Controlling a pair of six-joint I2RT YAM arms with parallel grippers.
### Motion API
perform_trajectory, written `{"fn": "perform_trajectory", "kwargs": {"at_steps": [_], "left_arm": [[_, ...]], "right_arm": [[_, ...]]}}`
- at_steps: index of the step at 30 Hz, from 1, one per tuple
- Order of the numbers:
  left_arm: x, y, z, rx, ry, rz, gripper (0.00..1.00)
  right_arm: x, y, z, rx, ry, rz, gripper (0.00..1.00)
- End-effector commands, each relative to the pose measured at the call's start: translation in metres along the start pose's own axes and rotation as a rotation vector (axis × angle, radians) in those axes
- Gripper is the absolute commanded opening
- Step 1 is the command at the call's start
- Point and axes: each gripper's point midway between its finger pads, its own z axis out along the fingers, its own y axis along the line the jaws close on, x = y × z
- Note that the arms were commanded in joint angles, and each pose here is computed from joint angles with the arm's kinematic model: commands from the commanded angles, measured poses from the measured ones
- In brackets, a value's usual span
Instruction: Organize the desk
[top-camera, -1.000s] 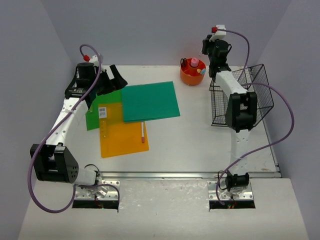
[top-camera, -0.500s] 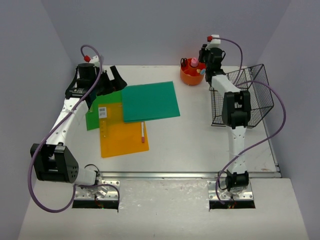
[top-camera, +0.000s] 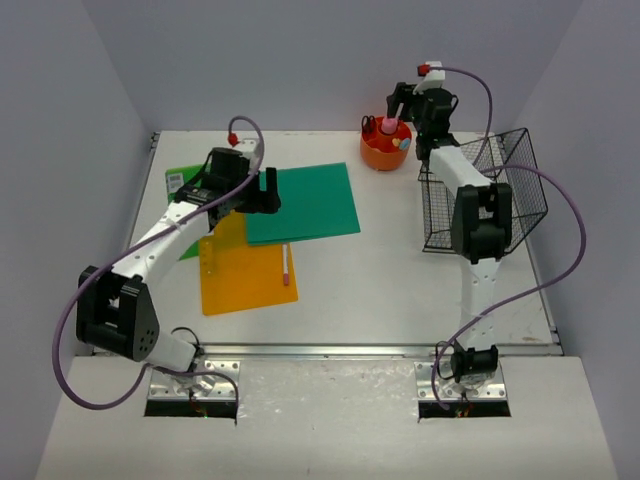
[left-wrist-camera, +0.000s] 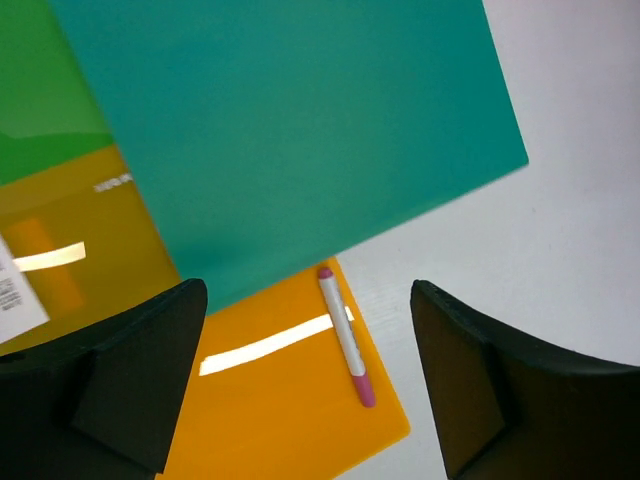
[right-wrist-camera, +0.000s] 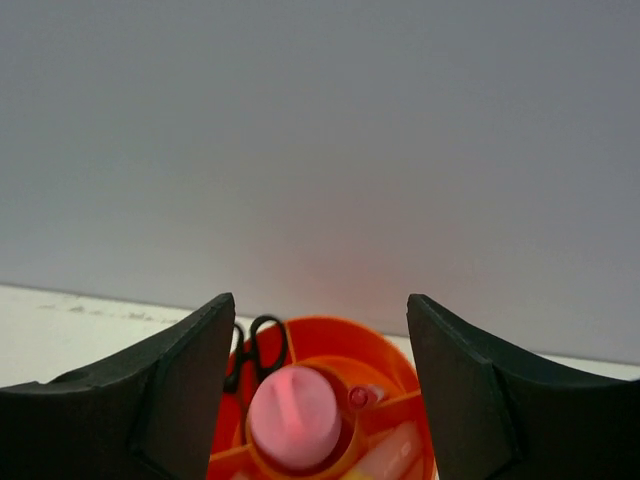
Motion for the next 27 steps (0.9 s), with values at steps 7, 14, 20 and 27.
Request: {"fn": "perform_trajectory", "kwargs": {"at_steps": [7, 14, 20, 27], "left_arm": [[0.101, -0.036, 0.039, -0.057, 0.268, 0.136, 0.39], [0.126, -0.037, 0.062, -0.097, 0.365, 0.114, 0.33], [0.168, -0.027, 0.071, -0.141, 0.493, 0.105, 0.32], [0.183, -0.026, 0.084, -0.149, 0.549, 0.081, 0.21]], "right_arm": [[-0.122, 0.042, -0.124, -0.152, -0.129, -0.074, 0.75], [-0.108, 0.046, -0.181, -0.172, -0.111, -0.159, 0.77], [-0.099, 0.046, -0.206, -0.178, -0.100, -0.223, 0.80], [-0.093, 0.059, -0.225, -0.260, -0.103, -0.317, 0.86]]}}
